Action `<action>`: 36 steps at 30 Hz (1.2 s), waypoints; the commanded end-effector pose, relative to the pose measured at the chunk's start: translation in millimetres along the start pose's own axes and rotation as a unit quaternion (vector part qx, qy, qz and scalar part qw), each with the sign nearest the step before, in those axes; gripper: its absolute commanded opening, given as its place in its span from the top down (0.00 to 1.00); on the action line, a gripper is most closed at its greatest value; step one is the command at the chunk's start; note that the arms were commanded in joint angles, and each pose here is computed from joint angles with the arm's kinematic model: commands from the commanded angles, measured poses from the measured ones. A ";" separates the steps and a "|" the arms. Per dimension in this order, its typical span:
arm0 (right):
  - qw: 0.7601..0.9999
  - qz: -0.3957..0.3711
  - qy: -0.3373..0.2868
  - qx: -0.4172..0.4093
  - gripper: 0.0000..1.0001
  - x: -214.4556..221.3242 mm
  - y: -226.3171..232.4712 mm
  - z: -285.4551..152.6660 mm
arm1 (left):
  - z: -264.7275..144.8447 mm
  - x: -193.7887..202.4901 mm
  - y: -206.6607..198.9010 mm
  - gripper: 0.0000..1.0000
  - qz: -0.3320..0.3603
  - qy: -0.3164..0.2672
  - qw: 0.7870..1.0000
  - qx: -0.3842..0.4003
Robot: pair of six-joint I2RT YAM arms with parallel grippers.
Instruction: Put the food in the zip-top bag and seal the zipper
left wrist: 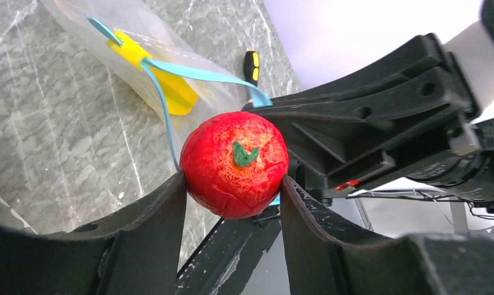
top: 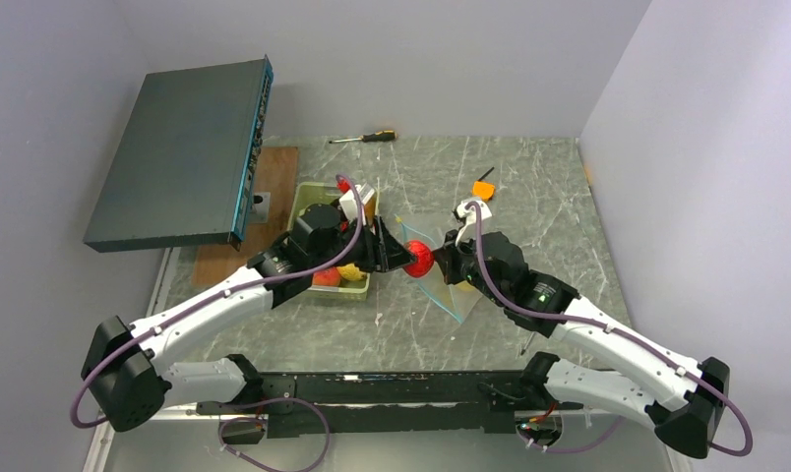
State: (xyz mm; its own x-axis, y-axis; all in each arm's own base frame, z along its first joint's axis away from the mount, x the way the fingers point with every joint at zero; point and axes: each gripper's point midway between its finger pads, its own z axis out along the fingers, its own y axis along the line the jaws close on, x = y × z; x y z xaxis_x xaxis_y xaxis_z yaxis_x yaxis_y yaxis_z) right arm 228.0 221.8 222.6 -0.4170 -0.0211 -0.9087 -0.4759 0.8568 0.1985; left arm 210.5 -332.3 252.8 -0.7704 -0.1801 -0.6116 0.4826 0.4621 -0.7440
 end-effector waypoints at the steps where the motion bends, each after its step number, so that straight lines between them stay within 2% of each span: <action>1: 0.999 0.019 -0.047 -0.016 1.00 -28.0 8.0 -7.1 | 4.4 1.7 4.0 0.69 -0.007 -0.006 1.000 -0.004; 14: 0.999 0.011 -0.047 -0.018 1.00 -27.2 9.4 -3.1 | 17.8 7.1 6.3 0.63 -0.001 0.010 1.000 -0.018; 16: 0.999 0.010 -0.046 -0.018 1.00 -28.6 10.0 -2.3 | 18.9 4.5 4.6 0.58 0.008 0.008 1.000 -0.016; 22: 0.999 0.010 -0.049 -0.013 1.00 -25.1 7.3 -0.6 | 13.5 11.0 4.4 0.30 0.011 0.015 1.000 -0.019; 26: 0.999 0.008 -0.043 -0.011 1.00 -26.0 7.6 -0.1 | 10.3 9.0 0.7 0.19 0.023 0.007 1.000 -0.012; 32: 0.999 0.008 -0.038 -0.011 1.00 -22.3 8.0 2.8 | 4.5 8.6 -5.0 0.13 0.027 -0.006 1.000 0.003; 36: 0.999 0.007 -0.033 -0.019 1.00 -19.2 11.5 6.4 | -4.2 6.8 -3.3 0.12 0.039 -0.006 0.999 -0.014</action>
State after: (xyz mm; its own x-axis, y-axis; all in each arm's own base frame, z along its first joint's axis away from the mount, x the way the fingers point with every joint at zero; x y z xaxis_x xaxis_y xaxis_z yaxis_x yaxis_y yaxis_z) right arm 231.6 227.1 224.8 -0.4063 -0.0087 -0.9137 -0.4815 0.8519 0.2060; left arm 202.9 -337.9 232.8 -0.7747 -0.1378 -0.6171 0.4819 0.5032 -0.7173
